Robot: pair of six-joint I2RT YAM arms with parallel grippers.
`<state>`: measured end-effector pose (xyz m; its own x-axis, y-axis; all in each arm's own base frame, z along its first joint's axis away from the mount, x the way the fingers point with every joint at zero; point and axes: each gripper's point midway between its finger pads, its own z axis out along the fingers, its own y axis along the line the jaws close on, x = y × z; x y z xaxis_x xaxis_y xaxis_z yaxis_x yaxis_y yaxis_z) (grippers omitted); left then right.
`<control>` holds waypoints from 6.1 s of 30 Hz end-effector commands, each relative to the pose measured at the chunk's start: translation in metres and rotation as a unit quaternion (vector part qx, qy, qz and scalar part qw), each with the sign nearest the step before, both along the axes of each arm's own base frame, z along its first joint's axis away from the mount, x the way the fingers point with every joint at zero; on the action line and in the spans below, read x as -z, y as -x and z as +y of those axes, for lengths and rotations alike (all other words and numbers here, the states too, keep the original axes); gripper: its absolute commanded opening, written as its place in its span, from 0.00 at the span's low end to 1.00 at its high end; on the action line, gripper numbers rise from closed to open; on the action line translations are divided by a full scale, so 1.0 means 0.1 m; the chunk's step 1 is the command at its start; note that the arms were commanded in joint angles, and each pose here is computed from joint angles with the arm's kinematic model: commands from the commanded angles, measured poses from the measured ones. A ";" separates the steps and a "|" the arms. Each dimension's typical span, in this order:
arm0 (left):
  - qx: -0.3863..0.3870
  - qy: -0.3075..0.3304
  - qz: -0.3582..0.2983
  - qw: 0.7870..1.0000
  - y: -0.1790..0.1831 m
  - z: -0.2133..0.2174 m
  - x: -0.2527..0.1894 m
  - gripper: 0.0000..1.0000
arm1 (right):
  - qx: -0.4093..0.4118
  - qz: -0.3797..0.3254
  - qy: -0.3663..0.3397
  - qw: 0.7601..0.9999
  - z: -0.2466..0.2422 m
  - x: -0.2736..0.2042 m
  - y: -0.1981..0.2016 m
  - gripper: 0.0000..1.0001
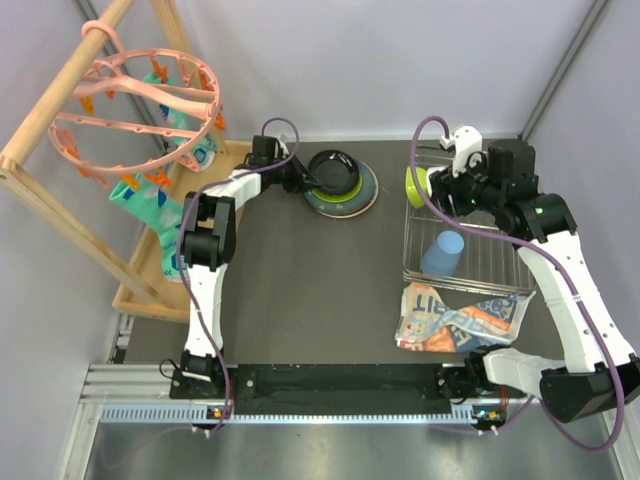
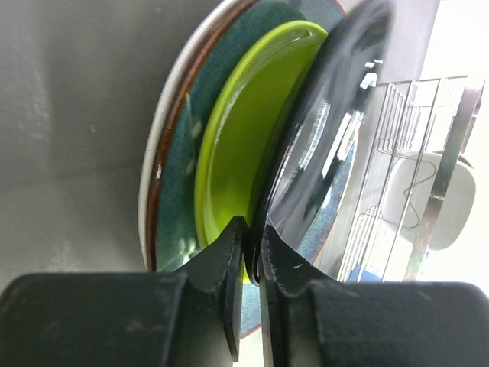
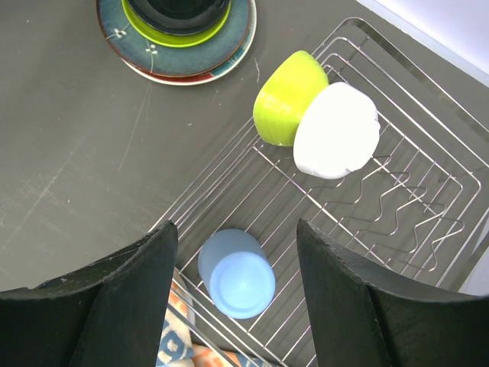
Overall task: Unload the mixed dishes from the dish rack
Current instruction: Place the plate at the center of the board, then pick up the bowl from the dish rack.
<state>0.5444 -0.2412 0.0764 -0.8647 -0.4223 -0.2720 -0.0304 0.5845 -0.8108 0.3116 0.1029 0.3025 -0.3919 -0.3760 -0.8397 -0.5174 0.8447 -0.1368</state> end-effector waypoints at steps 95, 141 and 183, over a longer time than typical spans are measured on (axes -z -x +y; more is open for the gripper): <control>0.027 -0.091 -0.108 0.990 0.09 0.10 -0.68 0.50 | 0.021 -0.023 0.012 0.999 -0.08 0.03 -0.01 0.65; 0.072 -0.226 -0.237 0.942 0.63 0.55 -1.05 0.74 | 0.162 0.032 0.167 0.972 -0.43 1.35 -1.30 0.86; 0.079 -0.213 -0.225 0.947 0.67 0.51 -0.93 0.74 | 0.201 0.026 0.192 0.960 -0.54 1.36 -1.48 0.62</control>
